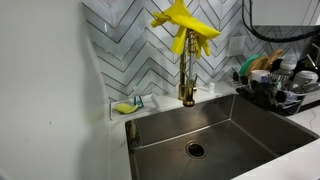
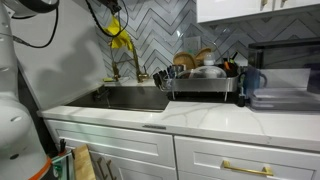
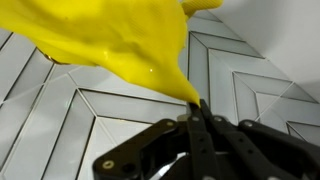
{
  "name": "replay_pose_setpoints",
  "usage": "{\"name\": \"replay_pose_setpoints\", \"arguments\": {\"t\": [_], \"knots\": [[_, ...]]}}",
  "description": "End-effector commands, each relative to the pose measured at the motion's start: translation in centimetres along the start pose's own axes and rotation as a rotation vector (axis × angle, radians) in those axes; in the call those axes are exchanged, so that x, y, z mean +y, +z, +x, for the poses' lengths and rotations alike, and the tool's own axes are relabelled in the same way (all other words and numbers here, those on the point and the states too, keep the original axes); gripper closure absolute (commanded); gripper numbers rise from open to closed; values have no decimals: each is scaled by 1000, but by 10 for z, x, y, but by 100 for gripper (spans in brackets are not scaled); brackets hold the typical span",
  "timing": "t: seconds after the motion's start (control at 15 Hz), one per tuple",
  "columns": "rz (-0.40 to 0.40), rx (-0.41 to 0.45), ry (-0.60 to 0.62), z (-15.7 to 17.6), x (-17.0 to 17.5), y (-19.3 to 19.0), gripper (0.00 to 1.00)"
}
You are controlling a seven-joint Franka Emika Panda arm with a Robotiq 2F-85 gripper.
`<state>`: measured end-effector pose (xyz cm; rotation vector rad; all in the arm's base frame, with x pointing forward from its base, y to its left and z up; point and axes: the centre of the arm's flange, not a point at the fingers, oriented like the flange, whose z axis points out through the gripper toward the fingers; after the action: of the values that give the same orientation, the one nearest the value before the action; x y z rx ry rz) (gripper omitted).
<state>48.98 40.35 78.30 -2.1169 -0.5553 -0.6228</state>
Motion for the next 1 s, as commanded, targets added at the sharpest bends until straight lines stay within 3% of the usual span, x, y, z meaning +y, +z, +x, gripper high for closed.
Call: {"name": "replay_pose_setpoints", "arguments": {"t": [0.0,0.2,0.93], "knots": [[6,42,-72,11,-10,4,100],[8,56,-106,13,-12,4,100],[13,-19,-136,3,0,34,100]]}}
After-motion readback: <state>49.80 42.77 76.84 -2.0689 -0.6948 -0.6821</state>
